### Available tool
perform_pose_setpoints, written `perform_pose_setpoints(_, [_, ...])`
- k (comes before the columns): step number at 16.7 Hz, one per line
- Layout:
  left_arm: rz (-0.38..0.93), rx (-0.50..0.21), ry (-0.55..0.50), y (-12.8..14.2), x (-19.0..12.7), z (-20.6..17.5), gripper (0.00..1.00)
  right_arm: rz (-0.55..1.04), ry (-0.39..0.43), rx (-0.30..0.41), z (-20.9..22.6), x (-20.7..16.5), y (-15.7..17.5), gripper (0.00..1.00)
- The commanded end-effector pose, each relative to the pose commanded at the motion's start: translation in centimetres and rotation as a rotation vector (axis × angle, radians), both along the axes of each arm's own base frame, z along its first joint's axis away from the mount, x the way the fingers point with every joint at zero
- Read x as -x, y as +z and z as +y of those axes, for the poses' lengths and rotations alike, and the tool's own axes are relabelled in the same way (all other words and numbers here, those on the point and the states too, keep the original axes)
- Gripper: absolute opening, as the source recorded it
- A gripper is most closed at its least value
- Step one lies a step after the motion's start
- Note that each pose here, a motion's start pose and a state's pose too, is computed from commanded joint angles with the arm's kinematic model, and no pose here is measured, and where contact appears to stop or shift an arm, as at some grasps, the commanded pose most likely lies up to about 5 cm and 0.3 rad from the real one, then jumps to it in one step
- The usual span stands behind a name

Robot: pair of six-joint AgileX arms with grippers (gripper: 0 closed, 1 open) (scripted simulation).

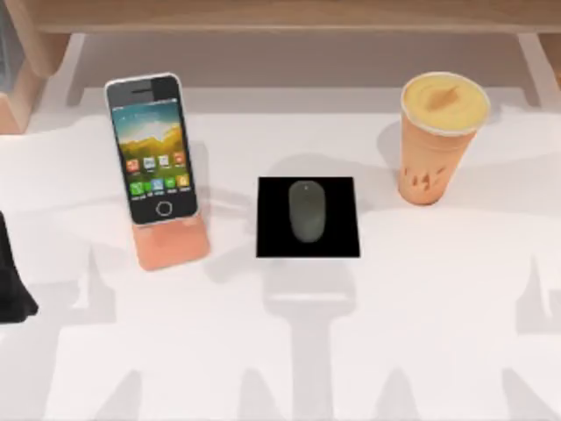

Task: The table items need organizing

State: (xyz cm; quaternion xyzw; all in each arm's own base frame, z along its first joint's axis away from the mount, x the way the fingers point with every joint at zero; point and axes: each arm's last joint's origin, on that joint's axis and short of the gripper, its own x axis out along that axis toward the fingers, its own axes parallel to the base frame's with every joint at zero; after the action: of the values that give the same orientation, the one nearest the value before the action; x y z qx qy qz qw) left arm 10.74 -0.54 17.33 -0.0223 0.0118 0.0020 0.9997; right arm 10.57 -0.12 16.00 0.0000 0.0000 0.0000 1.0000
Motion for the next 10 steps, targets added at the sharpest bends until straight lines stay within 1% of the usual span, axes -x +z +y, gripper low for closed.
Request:
perform_pose_setpoints(3, [-0.023,-0.042,-0.004,-1.25,0.17,0.39,1.00,0.000,0.000,0.000,0.00,0.00,0.00,1.00])
perform_pose_setpoints(10, [-0.024,-0.045,-0.004,-1.33,0.17,0.42,1.00,0.003,0.002,0.000,0.03,-0.05,0.03,1.00])
